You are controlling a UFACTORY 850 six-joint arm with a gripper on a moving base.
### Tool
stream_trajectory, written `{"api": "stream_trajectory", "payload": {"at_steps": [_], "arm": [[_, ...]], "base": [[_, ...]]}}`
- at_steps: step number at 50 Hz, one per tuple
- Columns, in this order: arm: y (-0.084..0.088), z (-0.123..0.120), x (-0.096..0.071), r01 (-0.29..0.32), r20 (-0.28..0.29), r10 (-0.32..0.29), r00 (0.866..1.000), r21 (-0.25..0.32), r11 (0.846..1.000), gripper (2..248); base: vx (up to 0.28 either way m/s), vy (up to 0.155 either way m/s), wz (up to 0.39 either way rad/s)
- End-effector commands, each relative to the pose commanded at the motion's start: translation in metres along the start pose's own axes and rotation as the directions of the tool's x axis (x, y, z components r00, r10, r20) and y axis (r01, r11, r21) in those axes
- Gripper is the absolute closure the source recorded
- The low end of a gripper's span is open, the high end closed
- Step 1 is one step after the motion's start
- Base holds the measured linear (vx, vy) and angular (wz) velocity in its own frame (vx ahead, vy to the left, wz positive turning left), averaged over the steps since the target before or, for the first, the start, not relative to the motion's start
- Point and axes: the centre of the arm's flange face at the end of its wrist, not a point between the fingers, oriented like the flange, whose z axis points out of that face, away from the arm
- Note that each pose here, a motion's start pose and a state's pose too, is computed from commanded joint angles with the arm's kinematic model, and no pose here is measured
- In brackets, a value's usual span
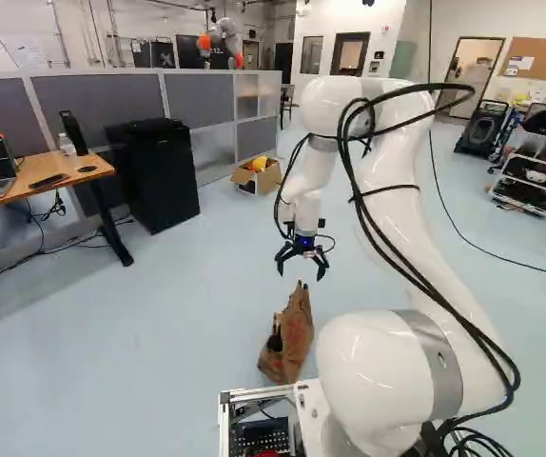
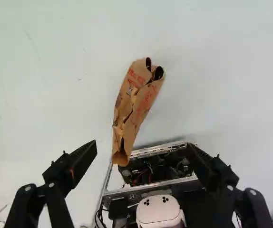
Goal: Pick up the grocery bag from the ground
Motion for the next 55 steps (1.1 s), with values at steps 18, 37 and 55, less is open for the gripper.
{"api": "stream_trajectory", "payload": {"at_steps": [18,37,55], "arm": [[-0.003,0.052,0.014,-0.165,0.042,0.165,0.985,-0.019,0.986,3],[-0.007,0.107,0.026,-0.172,0.076,0.174,0.982,-0.035,0.984,3],[-0.009,0.160,0.035,-0.171,0.100,0.175,0.979,-0.046,0.984,3]], "base": [[0.000,0.000,0.000],[0.000,0.000,0.000],[0.000,0.000,0.000]]}}
